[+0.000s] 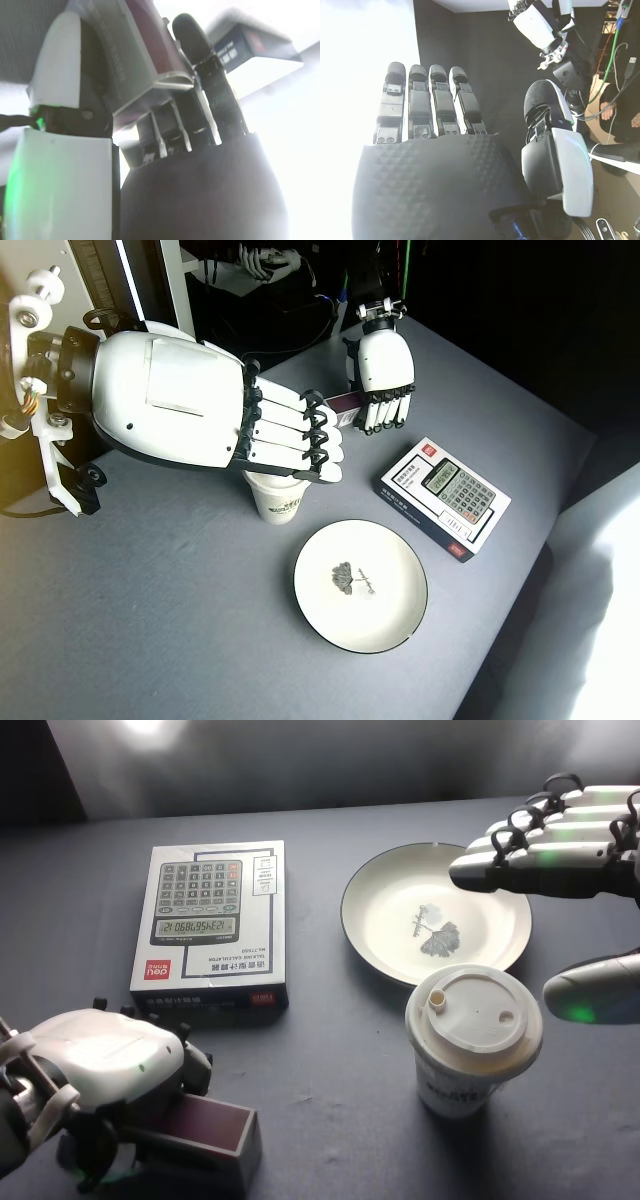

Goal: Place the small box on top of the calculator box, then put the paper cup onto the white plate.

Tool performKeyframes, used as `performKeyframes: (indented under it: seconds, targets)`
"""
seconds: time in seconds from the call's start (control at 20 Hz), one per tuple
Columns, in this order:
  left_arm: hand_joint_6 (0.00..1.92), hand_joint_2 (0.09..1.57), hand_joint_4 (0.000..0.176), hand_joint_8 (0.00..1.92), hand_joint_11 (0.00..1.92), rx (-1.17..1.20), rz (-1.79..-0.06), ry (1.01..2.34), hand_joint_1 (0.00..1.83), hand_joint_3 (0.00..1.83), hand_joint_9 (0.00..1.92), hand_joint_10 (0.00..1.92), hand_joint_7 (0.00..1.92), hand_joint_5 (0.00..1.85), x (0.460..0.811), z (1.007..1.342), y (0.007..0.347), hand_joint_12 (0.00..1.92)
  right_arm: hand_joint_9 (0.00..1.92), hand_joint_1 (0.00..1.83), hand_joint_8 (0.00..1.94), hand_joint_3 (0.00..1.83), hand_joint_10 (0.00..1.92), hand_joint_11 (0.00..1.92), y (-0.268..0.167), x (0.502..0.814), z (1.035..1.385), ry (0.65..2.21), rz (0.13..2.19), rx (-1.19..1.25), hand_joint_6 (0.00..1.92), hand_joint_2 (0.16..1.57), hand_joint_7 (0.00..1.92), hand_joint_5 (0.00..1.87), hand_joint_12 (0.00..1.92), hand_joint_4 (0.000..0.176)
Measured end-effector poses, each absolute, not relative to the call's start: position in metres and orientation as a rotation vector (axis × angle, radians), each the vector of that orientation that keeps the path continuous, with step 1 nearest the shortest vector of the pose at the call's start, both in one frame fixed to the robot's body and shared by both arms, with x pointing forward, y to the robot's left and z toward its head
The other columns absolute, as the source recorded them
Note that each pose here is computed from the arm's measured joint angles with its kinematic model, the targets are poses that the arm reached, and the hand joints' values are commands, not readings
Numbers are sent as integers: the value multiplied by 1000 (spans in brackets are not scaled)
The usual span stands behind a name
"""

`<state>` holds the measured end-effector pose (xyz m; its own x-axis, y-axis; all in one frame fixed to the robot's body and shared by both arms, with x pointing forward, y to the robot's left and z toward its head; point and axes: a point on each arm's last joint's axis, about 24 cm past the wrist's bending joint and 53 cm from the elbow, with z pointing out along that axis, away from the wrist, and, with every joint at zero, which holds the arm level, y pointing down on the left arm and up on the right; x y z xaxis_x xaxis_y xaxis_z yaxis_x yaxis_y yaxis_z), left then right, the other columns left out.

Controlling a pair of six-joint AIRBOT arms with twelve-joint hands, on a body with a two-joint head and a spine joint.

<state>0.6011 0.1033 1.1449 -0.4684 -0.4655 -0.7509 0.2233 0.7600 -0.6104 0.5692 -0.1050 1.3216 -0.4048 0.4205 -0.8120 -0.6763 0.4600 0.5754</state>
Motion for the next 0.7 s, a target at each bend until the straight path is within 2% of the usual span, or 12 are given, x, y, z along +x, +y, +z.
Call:
performKeyframes:
  seconds: [0.55,0.6,0.65,0.7]
  targets:
    - [1151,1157,0,961,482,-227,-814,1760,1371,0,855,1355,989,726,641,1222,113,1292,31,0,1,0,2,0,-105,569,1321,1583,1215,-229,2,1287,35,64,126,0]
    - [1153,1157,0,962,488,-225,-809,1744,1371,0,859,1350,987,724,648,1229,116,1290,47,0,2,0,4,0,-105,569,1321,1583,1215,-229,2,1284,55,80,171,0]
    - [1123,1148,0,948,525,-223,-810,1728,1373,0,876,1327,993,754,655,1236,117,1300,19,0,4,0,6,0,-105,569,1321,1583,1215,-229,4,1277,25,48,75,0]
    - [1147,1158,0,982,501,-210,-810,1719,1370,1,851,1364,976,728,662,1241,117,1321,50,0,1,0,1,0,-105,569,1321,1583,1215,-229,1,1279,55,67,148,0]
